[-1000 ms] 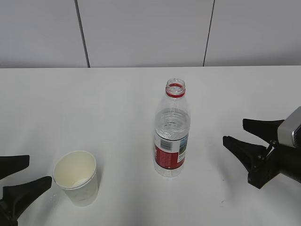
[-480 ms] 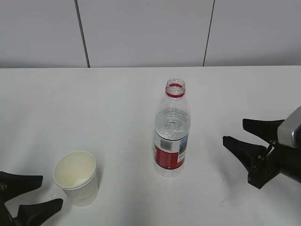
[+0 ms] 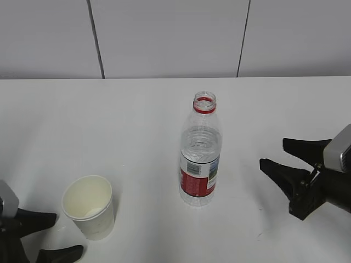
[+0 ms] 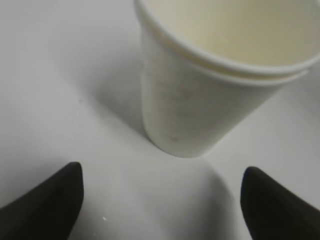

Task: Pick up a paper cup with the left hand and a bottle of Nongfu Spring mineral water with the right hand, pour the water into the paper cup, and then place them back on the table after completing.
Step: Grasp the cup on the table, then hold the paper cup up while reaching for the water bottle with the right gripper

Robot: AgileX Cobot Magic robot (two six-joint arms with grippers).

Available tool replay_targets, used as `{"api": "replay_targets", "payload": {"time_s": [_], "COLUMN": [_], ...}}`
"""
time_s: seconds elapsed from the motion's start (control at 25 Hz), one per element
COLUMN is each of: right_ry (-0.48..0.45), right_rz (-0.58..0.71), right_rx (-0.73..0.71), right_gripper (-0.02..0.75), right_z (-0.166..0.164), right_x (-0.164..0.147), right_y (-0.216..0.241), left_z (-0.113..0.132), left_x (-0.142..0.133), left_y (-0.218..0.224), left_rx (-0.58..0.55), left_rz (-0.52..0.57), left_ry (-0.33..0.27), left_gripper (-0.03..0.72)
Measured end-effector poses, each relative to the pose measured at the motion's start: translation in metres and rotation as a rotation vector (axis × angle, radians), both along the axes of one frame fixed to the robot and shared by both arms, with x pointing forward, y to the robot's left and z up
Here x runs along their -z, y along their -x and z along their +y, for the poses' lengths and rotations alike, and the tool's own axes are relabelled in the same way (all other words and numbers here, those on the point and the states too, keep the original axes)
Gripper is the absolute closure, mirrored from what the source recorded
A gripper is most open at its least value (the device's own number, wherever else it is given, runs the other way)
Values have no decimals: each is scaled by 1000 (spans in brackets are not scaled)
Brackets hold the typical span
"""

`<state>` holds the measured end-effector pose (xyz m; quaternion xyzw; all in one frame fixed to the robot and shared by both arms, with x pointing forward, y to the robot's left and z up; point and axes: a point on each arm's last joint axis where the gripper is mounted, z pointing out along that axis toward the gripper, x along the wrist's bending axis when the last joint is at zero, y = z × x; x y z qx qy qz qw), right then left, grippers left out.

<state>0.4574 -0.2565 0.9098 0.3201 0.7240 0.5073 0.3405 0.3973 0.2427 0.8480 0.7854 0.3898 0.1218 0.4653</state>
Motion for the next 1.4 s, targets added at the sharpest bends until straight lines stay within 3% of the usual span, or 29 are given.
{"api": "replay_targets", "payload": {"time_s": [0.28, 0.6, 0.96, 1.2, 1.4], "right_ry": [1, 3, 5, 6, 8], "right_rz": [-1, -2, -3, -3, -4], "right_rx": [0, -3, -3, -9, -11], "right_gripper": [256, 256, 256, 256, 256], "right_z": [0, 0, 0, 1, 1], "right_x": [0, 0, 0, 0, 0], "right_y": [0, 0, 0, 0, 0], "left_z": [-2, -11, -14, -34, -41], "left_x": [1, -2, -4, 1, 1], "left_y": [-19, -25, -41, -48, -53], "left_rx": [38, 200, 253, 342, 327], "left_rz": [-66, -124, -179, -195, -209], "left_ry": [-6, 14, 20, 23, 20], "left_gripper": [99, 99, 99, 102, 132]}}
